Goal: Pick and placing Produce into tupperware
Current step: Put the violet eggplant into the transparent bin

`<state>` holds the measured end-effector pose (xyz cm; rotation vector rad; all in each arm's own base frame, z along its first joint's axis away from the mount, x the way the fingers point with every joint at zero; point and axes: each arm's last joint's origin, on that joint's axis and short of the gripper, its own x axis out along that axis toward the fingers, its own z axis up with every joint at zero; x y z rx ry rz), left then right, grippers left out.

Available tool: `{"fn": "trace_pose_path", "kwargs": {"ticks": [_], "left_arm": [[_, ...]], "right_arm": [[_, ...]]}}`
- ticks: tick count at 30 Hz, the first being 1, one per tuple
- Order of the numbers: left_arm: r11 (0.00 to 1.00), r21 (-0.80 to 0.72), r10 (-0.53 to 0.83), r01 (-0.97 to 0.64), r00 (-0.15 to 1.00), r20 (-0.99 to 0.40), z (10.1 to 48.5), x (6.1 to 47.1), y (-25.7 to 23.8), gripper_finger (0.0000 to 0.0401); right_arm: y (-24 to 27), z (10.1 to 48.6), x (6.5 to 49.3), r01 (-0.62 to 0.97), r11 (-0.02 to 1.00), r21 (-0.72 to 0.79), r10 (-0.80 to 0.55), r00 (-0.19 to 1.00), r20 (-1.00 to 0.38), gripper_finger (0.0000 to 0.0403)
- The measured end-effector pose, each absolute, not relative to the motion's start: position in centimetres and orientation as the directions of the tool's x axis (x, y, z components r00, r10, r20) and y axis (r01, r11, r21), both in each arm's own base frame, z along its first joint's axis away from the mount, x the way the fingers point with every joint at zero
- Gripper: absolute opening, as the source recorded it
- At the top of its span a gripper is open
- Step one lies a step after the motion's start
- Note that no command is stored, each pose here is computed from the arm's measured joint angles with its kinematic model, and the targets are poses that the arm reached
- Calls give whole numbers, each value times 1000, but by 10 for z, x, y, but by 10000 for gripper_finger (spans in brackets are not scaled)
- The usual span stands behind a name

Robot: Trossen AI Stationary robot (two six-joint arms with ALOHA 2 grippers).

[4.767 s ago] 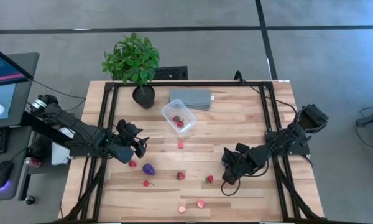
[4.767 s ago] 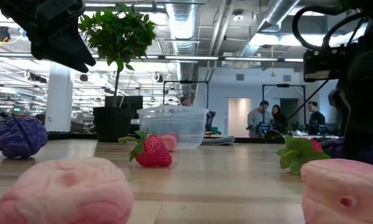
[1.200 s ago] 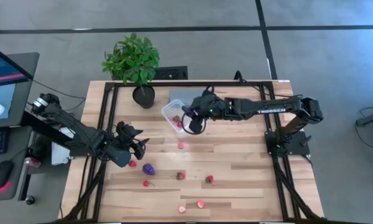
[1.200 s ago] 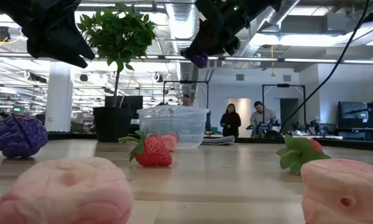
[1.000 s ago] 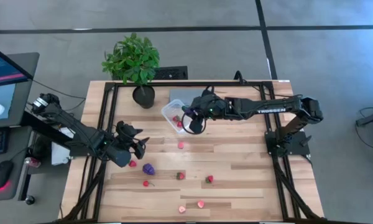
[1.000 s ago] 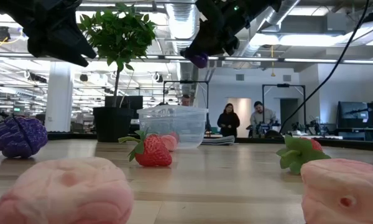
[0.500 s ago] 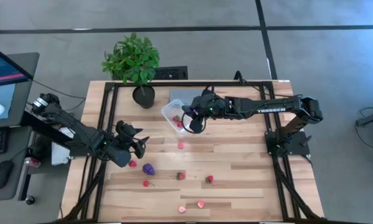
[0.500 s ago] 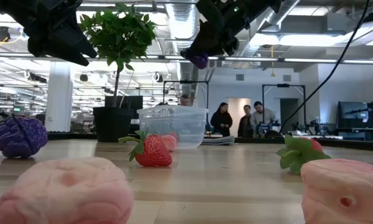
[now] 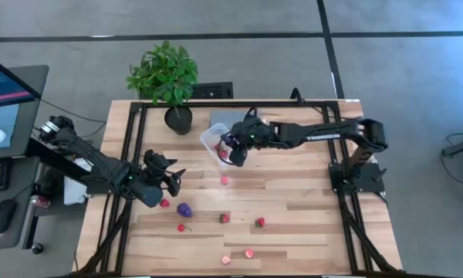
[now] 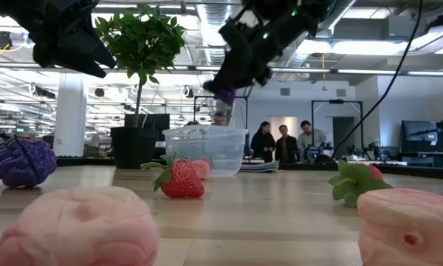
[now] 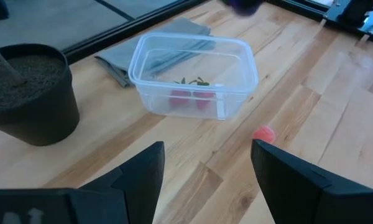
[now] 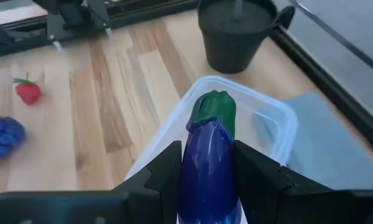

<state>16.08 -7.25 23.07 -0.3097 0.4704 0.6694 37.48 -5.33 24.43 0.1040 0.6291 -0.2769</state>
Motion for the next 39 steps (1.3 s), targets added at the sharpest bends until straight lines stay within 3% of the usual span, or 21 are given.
{"fn": "trace_pose_path", "kwargs": {"ticks": [20,39], "left_arm": [[741,-124,529,-660,687,-499,231,161,-72,231],[740,-112,539,-663,685,-491,231,161,-72,231]], "right_arm": [[-83,197,423,279,953,115,-147,762,-631,157],[-99,189,417,337,934,123,-170,717,-675,156]]}}
